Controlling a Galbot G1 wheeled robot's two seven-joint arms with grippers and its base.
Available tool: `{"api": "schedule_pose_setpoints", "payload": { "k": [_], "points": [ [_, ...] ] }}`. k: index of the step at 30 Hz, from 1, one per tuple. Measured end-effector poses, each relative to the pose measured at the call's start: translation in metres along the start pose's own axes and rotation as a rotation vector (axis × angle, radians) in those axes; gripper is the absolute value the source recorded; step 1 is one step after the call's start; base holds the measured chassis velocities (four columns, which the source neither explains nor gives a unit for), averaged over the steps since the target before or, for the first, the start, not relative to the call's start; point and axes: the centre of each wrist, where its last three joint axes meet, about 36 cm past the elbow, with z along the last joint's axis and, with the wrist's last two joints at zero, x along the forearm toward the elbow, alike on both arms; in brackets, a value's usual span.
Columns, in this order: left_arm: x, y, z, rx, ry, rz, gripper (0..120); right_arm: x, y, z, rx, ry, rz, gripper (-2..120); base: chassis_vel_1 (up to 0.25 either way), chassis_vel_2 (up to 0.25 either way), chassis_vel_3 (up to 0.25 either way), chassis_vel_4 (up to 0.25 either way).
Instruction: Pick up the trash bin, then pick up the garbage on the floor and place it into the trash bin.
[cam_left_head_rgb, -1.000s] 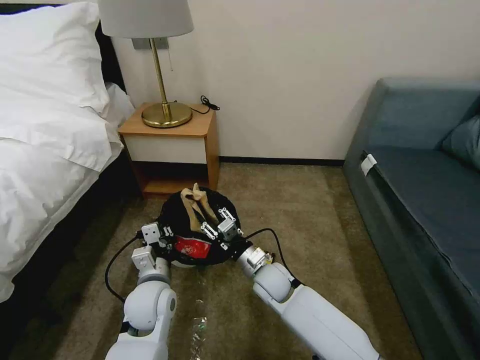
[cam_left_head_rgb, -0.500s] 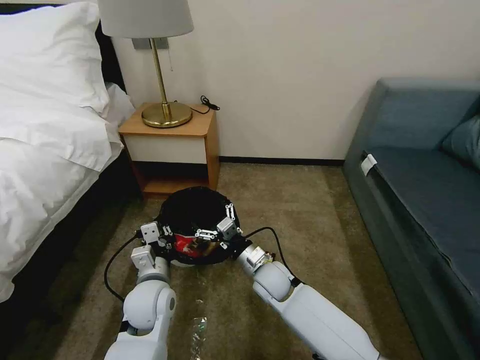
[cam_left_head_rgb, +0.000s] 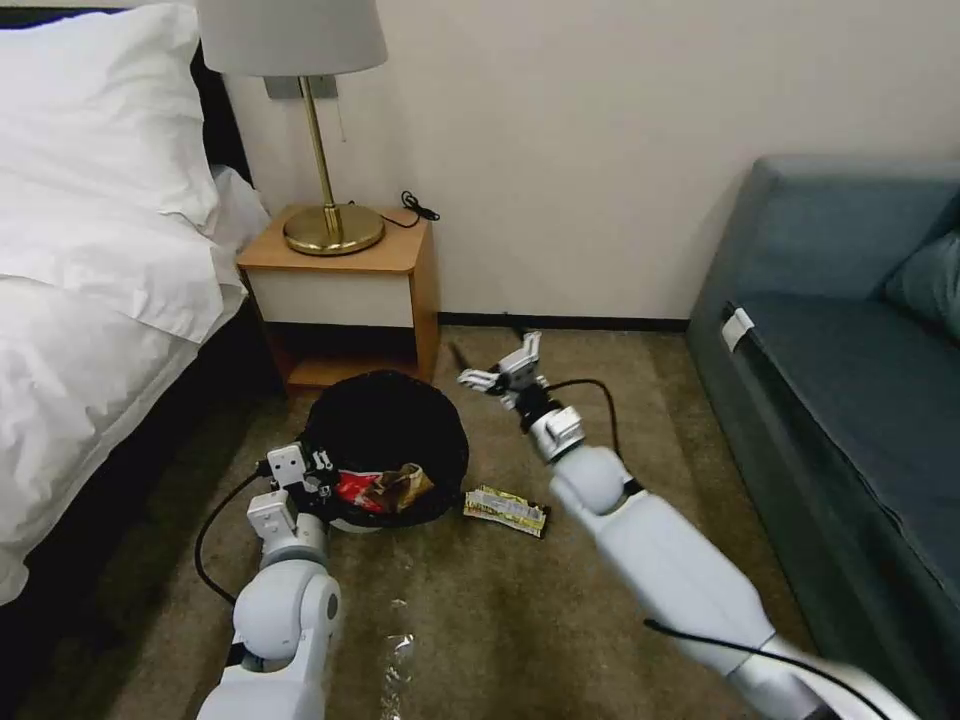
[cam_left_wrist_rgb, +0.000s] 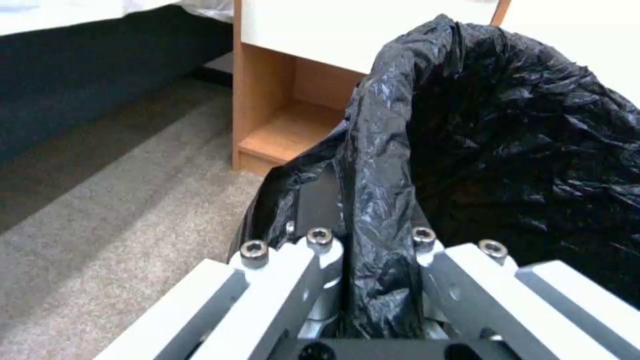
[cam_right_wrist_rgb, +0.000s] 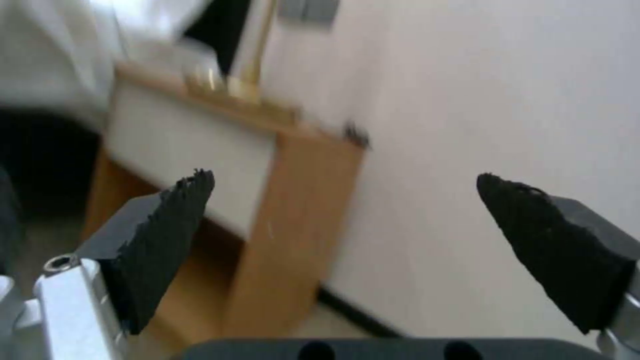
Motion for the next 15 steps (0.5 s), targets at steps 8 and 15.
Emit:
{"api": "schedule_pose_setpoints", "payload": {
  "k": [8,15],
  "points": [
    [-0.005,0.004,-0.009,0.015,-0.021,-0.012,4,0.031,-0.007,0.089,0.054,0.223,-0.191,100,0.000,0.000,0.000,0.000],
    [-0.007,0.004,-0.007,0.018,-0.015,-0.013,4,0.033,-0.005,0.106,0.059,0.260,-0.295,100,0.000,0.000,0.000,0.000]
  ]
}}
